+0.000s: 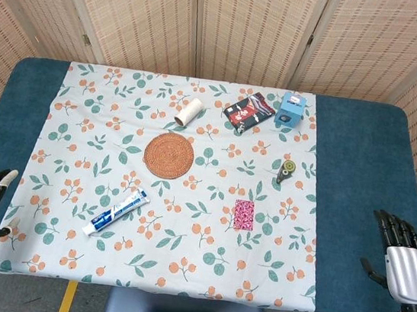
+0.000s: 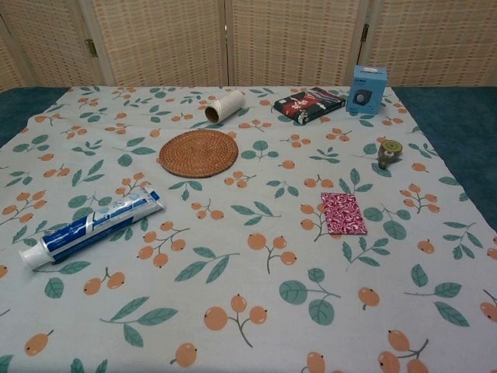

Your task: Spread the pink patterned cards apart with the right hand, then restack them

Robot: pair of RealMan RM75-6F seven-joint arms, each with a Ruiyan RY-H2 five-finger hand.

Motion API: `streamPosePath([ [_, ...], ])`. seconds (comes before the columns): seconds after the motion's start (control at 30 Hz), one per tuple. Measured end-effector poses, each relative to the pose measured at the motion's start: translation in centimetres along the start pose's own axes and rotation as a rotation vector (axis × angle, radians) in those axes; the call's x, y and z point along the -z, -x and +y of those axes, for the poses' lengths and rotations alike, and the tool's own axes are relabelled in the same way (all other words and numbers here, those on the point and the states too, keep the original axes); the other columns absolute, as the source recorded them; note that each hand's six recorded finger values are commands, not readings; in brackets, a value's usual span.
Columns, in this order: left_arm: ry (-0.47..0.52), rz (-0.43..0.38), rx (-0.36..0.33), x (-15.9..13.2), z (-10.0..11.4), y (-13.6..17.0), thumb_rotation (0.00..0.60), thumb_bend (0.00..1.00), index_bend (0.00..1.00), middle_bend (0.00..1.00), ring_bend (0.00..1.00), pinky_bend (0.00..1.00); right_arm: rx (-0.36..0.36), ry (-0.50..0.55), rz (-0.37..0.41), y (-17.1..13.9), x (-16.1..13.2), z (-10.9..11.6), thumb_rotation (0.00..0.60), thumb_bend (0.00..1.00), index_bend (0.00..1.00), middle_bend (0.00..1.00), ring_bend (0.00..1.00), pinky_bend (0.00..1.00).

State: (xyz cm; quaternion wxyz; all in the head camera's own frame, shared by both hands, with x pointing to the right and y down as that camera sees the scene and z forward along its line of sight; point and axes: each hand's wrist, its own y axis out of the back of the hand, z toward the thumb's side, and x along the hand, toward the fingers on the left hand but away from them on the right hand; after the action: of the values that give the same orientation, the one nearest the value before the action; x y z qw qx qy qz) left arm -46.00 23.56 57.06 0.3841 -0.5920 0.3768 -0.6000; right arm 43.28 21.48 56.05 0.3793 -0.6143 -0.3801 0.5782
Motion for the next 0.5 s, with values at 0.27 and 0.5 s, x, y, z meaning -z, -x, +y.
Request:
streamPosePath([
  [0.27,-0.001,0.002,-0.003,-0.03,-0.07,-0.01,0.6,0.28,0.12,0.13,0.1,0.0,-0.004,0.006,0.002,-0.02,0.02,-0.03,0.6,0.27,0.03,0.1,0.09,0.1],
  [0.5,0.001,0.0,-0.006,-0.04,0.01,0.01,0.6,0.28,0.12,0.13,0.1,0.0,-0.007,0.014,0.008,-0.06,-0.03,-0.02,0.6,0.27,0.03,0.1,0.09,0.1],
])
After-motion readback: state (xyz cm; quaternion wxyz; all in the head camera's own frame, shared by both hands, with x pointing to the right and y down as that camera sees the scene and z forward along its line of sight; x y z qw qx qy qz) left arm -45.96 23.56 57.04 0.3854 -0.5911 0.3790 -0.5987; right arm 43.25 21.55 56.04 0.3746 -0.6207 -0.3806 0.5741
